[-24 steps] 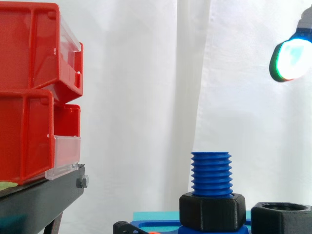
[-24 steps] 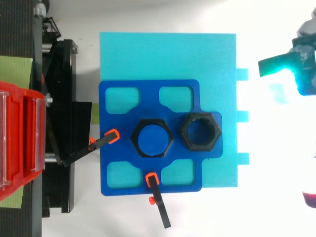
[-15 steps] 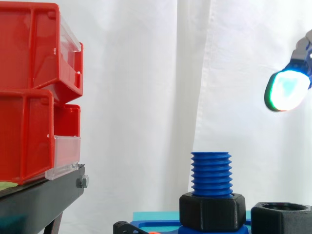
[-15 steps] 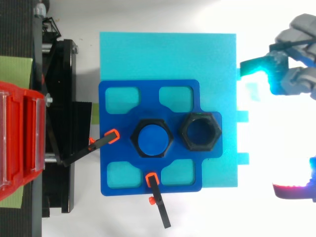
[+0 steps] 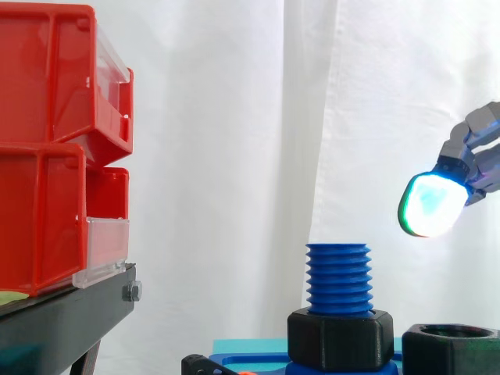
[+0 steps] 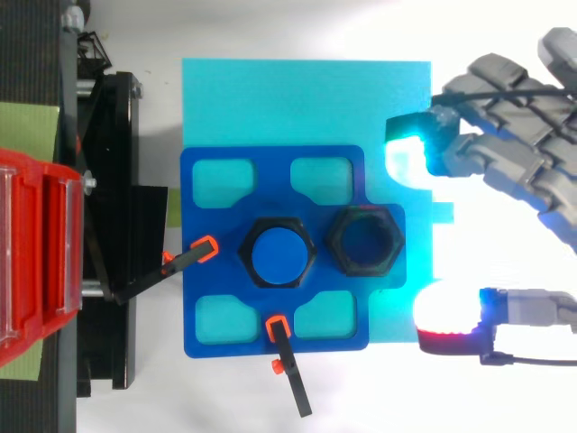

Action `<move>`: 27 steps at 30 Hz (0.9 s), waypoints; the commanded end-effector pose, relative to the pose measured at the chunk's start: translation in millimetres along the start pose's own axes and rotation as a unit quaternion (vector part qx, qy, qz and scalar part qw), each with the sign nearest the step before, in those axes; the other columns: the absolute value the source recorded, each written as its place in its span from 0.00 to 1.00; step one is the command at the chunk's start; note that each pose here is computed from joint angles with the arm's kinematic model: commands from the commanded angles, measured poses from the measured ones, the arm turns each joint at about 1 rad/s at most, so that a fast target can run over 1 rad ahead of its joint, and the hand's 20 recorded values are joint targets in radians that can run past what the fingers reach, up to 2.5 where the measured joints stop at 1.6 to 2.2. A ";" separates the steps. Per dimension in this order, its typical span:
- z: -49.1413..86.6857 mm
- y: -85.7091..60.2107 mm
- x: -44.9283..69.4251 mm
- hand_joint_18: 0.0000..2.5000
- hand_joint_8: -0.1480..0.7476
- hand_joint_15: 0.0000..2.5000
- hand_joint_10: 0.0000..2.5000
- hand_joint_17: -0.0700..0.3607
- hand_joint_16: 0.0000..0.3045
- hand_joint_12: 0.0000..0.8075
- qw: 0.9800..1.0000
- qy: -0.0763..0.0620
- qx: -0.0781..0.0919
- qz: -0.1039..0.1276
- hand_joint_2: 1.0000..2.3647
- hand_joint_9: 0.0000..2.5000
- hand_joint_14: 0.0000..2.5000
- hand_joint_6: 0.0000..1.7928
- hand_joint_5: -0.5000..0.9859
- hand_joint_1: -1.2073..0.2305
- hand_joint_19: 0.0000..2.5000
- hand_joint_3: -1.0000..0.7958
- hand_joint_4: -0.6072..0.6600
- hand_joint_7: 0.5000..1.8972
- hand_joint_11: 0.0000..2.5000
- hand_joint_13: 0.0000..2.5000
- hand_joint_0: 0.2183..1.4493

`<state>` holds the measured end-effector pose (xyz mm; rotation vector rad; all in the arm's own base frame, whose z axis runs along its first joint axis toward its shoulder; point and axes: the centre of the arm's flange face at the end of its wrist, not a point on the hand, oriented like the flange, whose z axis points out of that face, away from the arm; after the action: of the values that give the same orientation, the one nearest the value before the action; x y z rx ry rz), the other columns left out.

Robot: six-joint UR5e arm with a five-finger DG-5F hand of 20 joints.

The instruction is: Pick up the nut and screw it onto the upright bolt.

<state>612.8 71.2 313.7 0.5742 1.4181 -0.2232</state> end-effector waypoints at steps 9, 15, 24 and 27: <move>-1.3 14.1 13.3 0.02 0.50 0.00 0.00 0.35 0.12 0.42 1.000 -0.015 -0.001 0.007 0.00 0.17 0.00 0.28 0.18 0.40 0.00 0.28 0.67 0.21 0.00 0.15 0.13; -1.5 22.4 34.8 0.02 0.50 0.00 0.00 0.36 0.12 0.42 1.000 -0.021 0.002 0.008 0.00 0.17 0.00 0.28 0.18 0.40 0.00 0.28 0.67 0.21 0.00 0.15 0.13; -4.6 26.1 46.8 0.02 0.50 0.00 0.00 0.36 0.12 0.42 1.000 -0.022 0.014 0.011 0.00 0.17 0.00 0.28 0.18 0.40 0.00 0.28 0.68 0.21 0.00 0.15 0.14; -4.3 27.1 51.9 0.02 0.50 0.00 0.00 0.36 0.12 0.43 1.000 -0.023 0.015 0.012 0.00 0.17 0.00 0.28 0.18 0.40 0.00 0.28 0.68 0.21 0.00 0.16 0.14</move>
<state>629.2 104.7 274.2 0.6039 1.3649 -0.2348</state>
